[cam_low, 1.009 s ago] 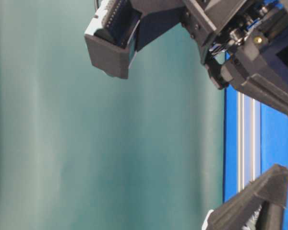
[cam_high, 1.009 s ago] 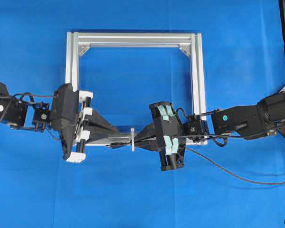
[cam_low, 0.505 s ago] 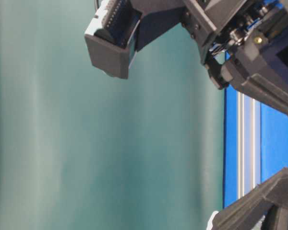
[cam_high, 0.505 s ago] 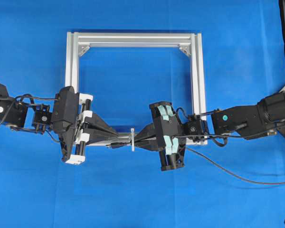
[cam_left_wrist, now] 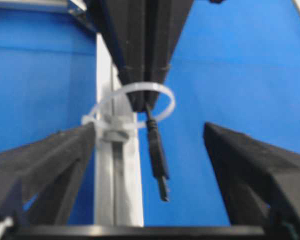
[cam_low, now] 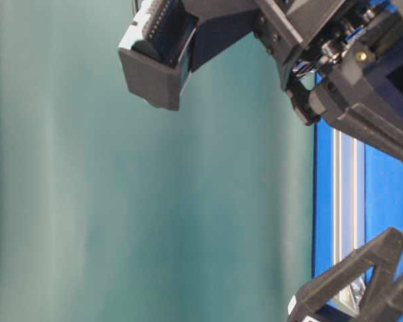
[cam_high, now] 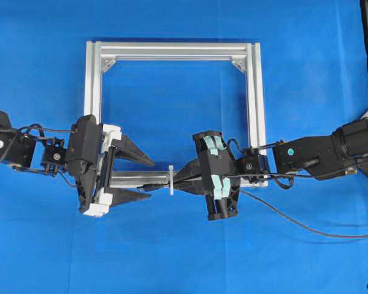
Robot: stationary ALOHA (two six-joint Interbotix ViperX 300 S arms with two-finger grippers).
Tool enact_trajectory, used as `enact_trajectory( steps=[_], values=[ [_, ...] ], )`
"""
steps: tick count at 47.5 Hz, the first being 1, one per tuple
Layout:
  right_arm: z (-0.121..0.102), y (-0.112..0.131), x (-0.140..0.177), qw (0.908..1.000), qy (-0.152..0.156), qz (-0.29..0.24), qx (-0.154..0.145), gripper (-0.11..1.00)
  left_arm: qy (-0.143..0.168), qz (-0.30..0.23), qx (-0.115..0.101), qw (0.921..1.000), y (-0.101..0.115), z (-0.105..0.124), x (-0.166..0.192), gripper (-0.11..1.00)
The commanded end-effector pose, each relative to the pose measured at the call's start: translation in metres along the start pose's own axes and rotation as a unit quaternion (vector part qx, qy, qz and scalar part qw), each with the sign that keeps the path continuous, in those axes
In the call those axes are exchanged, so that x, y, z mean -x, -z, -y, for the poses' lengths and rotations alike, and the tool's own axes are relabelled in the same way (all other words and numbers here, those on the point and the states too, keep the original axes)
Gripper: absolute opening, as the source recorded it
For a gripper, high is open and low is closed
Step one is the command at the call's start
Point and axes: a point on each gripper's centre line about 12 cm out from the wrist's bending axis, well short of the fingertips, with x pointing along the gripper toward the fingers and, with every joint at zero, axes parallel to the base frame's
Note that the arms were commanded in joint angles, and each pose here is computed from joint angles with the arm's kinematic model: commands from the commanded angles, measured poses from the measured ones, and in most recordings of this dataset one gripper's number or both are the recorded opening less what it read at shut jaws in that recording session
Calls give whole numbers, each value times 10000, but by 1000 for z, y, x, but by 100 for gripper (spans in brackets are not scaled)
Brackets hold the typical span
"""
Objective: Insert the wire through the string loop located in the center.
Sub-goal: 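Move the open left gripper to the plug emerging from the loop, then close the left gripper on the USB plug beyond the loop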
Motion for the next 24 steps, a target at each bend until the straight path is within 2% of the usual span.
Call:
enact_trajectory(
  steps=[1, 3, 14, 24],
  values=[
    [-2, -10, 1, 9999, -28, 159, 2, -3, 92, 177, -15, 9998, -11, 6, 0, 90],
    [-2, -11, 2, 9999, -29, 166, 2, -3, 94, 185, -15, 9998, -12, 6, -1, 92],
    [-2, -11, 2, 9999, -29, 166, 2, -3, 89, 155, -22, 9998, -11, 6, -1, 91],
    [-2, -10, 1, 9999, -27, 151, 2, -3, 5, -337, 0, 9994, 3, 4, -12, 91]
  ],
)
